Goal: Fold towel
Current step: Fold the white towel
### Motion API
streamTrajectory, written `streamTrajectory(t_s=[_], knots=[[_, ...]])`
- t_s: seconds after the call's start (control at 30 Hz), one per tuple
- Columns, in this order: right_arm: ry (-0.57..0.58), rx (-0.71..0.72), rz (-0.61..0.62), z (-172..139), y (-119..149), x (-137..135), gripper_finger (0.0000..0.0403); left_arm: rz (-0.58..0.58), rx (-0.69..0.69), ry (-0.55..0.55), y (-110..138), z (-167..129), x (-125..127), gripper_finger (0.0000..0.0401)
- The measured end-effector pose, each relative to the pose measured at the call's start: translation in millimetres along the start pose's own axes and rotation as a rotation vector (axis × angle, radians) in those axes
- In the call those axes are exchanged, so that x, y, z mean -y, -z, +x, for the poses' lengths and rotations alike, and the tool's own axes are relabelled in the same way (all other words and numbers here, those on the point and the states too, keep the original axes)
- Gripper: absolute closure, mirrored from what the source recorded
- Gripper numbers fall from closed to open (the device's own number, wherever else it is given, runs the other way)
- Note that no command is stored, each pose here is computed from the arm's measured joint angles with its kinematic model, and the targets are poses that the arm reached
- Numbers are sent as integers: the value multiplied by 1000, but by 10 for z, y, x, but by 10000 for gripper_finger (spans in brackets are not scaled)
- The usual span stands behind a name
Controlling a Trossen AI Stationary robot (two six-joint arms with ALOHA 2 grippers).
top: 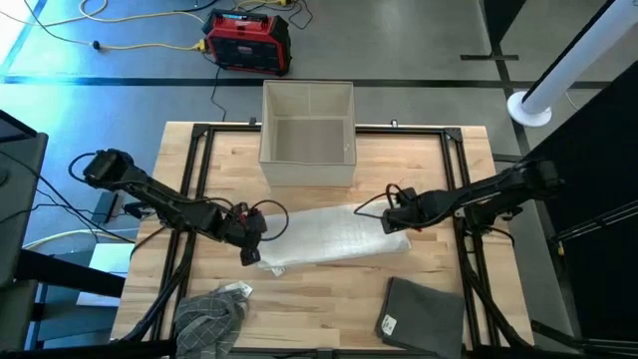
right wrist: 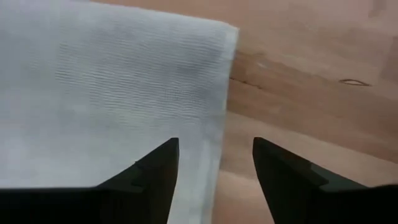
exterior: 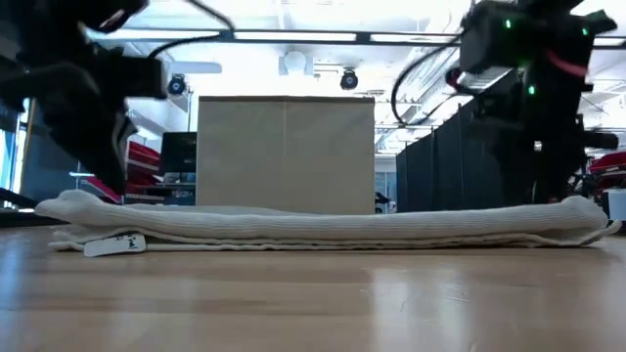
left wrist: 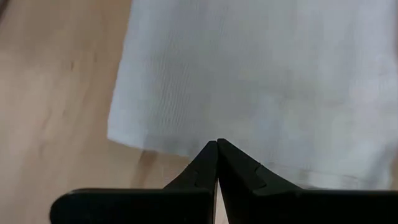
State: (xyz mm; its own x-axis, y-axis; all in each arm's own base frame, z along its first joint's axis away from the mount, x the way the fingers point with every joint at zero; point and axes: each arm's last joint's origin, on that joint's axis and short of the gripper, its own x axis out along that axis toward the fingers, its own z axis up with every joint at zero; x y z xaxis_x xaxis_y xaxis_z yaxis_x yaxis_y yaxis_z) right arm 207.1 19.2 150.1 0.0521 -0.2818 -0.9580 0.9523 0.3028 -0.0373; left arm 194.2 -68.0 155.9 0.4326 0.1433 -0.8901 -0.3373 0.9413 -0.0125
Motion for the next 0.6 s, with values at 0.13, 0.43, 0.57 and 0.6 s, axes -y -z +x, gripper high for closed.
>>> streamTrajectory(t_s=[0.13,0.43,0.57,0.6], knots=[[26,5,-7,184,48,-56,208,-64,20,25,98,95,-13,401],[-69,-18,-26,212,52,-109,380,-99,8,36,200,171,-40,401],[-67,-36,-26,35,15,-44,392,-126,-9,41,239,273,-90,401],[-72,-25,-27,-45,-9,-30,394,-139,-5,41,245,304,-106,401]])
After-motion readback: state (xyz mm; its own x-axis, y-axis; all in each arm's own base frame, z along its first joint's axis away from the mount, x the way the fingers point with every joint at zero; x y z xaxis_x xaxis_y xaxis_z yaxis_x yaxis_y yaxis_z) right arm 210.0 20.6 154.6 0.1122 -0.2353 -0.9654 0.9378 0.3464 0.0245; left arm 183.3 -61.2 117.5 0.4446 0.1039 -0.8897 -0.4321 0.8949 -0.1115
